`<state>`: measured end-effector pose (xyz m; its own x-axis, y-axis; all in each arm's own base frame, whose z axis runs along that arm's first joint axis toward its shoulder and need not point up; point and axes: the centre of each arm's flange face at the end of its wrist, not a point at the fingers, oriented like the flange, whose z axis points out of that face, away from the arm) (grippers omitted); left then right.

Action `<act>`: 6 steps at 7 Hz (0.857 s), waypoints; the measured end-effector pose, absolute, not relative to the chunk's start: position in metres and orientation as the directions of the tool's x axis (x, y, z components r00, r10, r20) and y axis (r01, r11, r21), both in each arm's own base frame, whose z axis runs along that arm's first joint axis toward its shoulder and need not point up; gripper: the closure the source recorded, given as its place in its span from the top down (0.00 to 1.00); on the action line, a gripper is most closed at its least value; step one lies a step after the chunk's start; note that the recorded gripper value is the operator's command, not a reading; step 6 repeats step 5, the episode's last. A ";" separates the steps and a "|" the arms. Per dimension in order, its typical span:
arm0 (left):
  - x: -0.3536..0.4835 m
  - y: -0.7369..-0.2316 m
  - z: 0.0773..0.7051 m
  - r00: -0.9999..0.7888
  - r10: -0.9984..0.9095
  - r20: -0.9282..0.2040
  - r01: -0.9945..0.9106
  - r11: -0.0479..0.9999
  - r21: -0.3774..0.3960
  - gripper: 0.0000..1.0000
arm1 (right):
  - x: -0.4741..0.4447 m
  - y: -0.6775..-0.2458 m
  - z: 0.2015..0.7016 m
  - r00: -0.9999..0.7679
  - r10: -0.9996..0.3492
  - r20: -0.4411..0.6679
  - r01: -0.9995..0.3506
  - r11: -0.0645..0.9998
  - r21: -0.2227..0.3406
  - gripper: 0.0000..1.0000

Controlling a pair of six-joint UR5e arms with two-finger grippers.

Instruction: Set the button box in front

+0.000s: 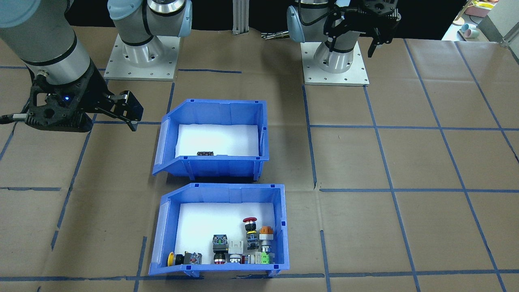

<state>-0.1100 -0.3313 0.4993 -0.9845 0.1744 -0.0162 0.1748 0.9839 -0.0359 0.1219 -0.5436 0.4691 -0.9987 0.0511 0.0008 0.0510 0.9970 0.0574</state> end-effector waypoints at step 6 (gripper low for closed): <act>-0.110 -0.331 0.499 -0.985 0.174 -0.016 0.174 0.984 -0.033 1.00 | 0.120 -0.537 0.464 -0.998 0.060 0.012 0.060 0.996 0.072 1.00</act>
